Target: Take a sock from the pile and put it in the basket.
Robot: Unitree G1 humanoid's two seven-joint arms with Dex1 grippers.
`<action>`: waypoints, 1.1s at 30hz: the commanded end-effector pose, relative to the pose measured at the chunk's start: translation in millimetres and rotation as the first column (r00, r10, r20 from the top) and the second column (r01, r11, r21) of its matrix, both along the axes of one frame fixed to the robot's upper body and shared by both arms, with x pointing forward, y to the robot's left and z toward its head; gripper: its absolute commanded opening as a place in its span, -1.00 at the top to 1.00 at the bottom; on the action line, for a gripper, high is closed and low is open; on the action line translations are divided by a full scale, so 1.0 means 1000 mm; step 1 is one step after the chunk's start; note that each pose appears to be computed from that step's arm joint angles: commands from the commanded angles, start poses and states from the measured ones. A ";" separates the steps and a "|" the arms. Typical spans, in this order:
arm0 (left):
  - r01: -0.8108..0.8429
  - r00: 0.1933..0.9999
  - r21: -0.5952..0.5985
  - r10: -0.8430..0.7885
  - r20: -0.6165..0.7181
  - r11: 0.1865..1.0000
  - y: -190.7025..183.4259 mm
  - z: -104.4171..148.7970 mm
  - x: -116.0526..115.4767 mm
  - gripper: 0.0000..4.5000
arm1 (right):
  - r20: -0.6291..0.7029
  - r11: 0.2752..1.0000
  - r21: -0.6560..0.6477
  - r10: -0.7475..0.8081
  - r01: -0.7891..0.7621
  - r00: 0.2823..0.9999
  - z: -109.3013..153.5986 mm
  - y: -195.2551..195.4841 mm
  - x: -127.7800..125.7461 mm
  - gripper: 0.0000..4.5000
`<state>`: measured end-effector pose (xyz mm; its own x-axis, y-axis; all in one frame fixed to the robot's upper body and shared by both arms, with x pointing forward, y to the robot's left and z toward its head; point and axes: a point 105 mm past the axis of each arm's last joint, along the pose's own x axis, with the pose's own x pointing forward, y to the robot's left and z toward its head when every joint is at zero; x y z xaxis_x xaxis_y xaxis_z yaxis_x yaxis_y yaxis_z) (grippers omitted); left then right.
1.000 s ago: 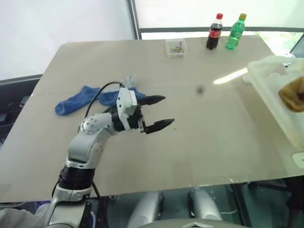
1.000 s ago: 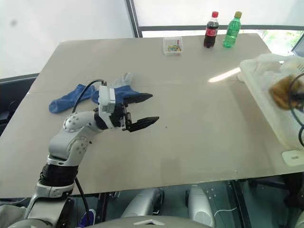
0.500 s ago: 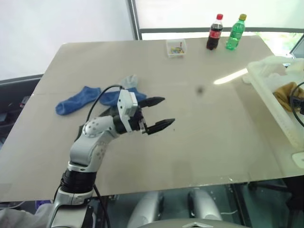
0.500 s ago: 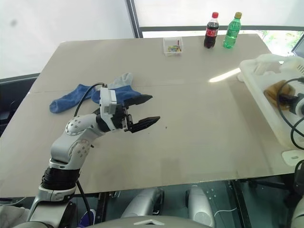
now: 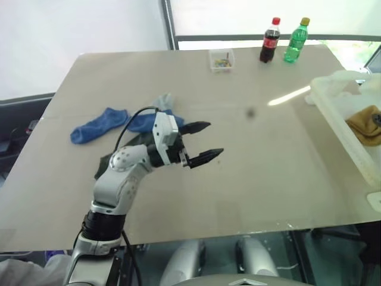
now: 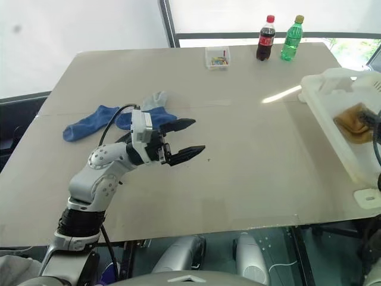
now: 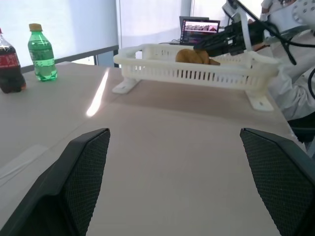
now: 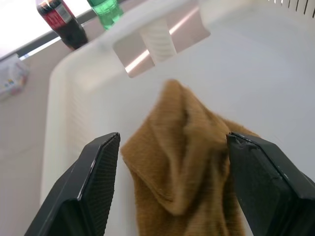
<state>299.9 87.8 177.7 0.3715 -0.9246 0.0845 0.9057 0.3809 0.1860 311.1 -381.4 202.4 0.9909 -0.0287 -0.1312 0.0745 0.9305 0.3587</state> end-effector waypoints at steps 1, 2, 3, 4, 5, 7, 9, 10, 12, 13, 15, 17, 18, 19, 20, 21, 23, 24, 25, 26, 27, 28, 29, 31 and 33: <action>-0.044 0.999 -0.026 0.044 0.009 0.999 0.008 0.005 0.006 -1.00 | 0.159 0.941 -0.321 0.168 -0.110 0.973 0.044 0.046 -0.011 -0.60; -0.050 0.998 -0.064 0.051 0.020 0.997 0.011 0.007 0.007 -1.00 | 0.202 0.921 -0.359 0.232 -0.149 0.952 0.046 0.063 -0.012 -0.60; -0.067 0.998 -0.073 0.069 0.014 0.995 0.014 0.005 0.008 -1.00 | 0.194 0.910 -0.376 0.262 -0.175 0.945 0.041 0.075 -0.012 -0.60; -0.069 0.998 -0.083 0.067 -0.016 0.994 0.017 0.002 0.007 -1.00 | 0.182 0.898 -0.405 0.263 -0.171 0.947 0.034 0.082 -0.011 -0.60; -0.068 0.997 -0.084 0.066 -0.035 0.994 0.020 -0.002 0.005 -1.00 | 0.181 0.881 -0.445 0.266 -0.162 0.947 0.029 0.088 -0.011 -0.60; -0.091 0.995 -0.063 0.089 -0.042 0.994 0.026 -0.006 0.003 -1.00 | 0.192 0.892 -0.425 0.256 -0.155 0.947 0.022 0.095 -0.010 -0.60; -0.113 0.993 -0.040 0.112 -0.028 0.993 0.032 -0.008 0.000 -1.00 | 0.172 0.858 -0.479 0.301 -0.187 0.938 0.016 0.108 -0.013 -0.60; -0.120 0.993 -0.033 0.119 -0.019 0.992 0.034 -0.008 -0.002 -1.00 | 0.158 0.832 -0.514 0.331 -0.209 0.930 0.013 0.115 -0.015 -0.60; -0.137 0.990 -0.025 0.136 -0.032 0.990 0.041 -0.010 -0.006 -1.00 | 0.107 0.768 -0.555 0.446 -0.319 0.889 0.002 0.142 -0.022 -0.60; -0.146 0.989 -0.022 0.145 -0.040 0.989 0.044 -0.011 -0.008 -1.00 | 0.088 0.742 -0.562 0.492 -0.365 0.866 -0.004 0.154 -0.026 -0.60; -0.198 0.979 0.021 0.199 -0.054 0.980 0.054 -0.017 -0.012 -1.00 | 0.003 0.653 -0.607 0.572 -0.453 0.820 -0.026 0.172 -0.035 -0.60; -0.213 0.973 0.057 0.217 -0.075 0.975 0.062 -0.022 -0.020 -1.00 | -0.077 0.577 -0.645 0.604 -0.501 0.793 -0.044 0.176 -0.041 -0.60; -0.223 0.970 0.069 0.228 -0.085 0.972 0.066 -0.024 -0.023 -1.00 | -0.106 0.550 -0.658 0.609 -0.514 0.786 -0.052 0.175 -0.043 -0.60; -0.223 0.967 0.074 0.230 -0.105 0.972 0.071 -0.024 -0.029 -1.00 | -0.124 0.537 -0.658 0.614 -0.528 0.779 -0.058 0.173 -0.046 -0.60; -0.222 0.966 0.078 0.230 -0.122 0.972 0.075 -0.025 -0.034 -1.00 | -0.135 0.533 -0.653 0.617 -0.538 0.775 -0.062 0.171 -0.048 -0.60; -0.226 0.963 0.087 0.236 -0.128 0.970 0.080 -0.025 -0.038 -1.00 | -0.139 0.534 -0.651 0.615 -0.540 0.776 -0.064 0.169 -0.050 -0.60; -0.258 0.953 0.109 0.271 -0.132 0.960 0.090 -0.025 -0.044 -1.00 | -0.142 0.525 -0.664 0.610 -0.533 0.779 -0.065 0.164 -0.053 -0.60; -0.267 0.949 0.130 0.284 -0.137 0.955 0.097 -0.026 -0.048 -1.00 | -0.145 0.524 -0.666 0.607 -0.531 0.781 -0.065 0.161 -0.054 -0.60; -0.281 0.944 0.143 0.300 -0.138 0.949 0.103 -0.027 -0.051 -1.00 | -0.147 0.522 -0.668 0.607 -0.531 0.781 -0.066 0.159 -0.056 -0.60; -0.297 0.938 0.150 0.318 -0.139 0.943 0.109 -0.026 -0.053 -1.00 | -0.150 0.519 -0.668 0.607 -0.533 0.780 -0.066 0.158 -0.057 -0.60; -0.307 0.934 0.155 0.329 -0.142 0.939 0.113 -0.025 -0.054 -1.00 | -0.155 0.517 -0.667 0.608 -0.536 0.779 -0.067 0.157 -0.058 -0.60; -0.313 0.931 0.157 0.335 -0.144 0.937 0.115 -0.025 -0.055 -1.00 | -0.158 0.514 -0.667 0.609 -0.539 0.777 -0.068 0.157 -0.059 -0.60; -0.327 0.926 0.158 0.349 -0.141 0.932 0.118 -0.024 -0.055 -1.00 | -0.160 0.510 -0.666 0.615 -0.544 0.772 -0.068 0.157 -0.059 -0.60; -0.359 0.915 0.159 0.380 -0.136 0.920 0.124 -0.024 -0.053 -1.00 | -0.157 0.508 -0.663 0.624 -0.550 0.766 -0.068 0.158 -0.060 -0.60; -0.381 0.905 0.152 0.401 -0.140 0.912 0.127 -0.024 -0.052 -1.00 | -0.152 0.510 -0.660 0.629 -0.552 0.763 -0.068 0.158 -0.060 -0.60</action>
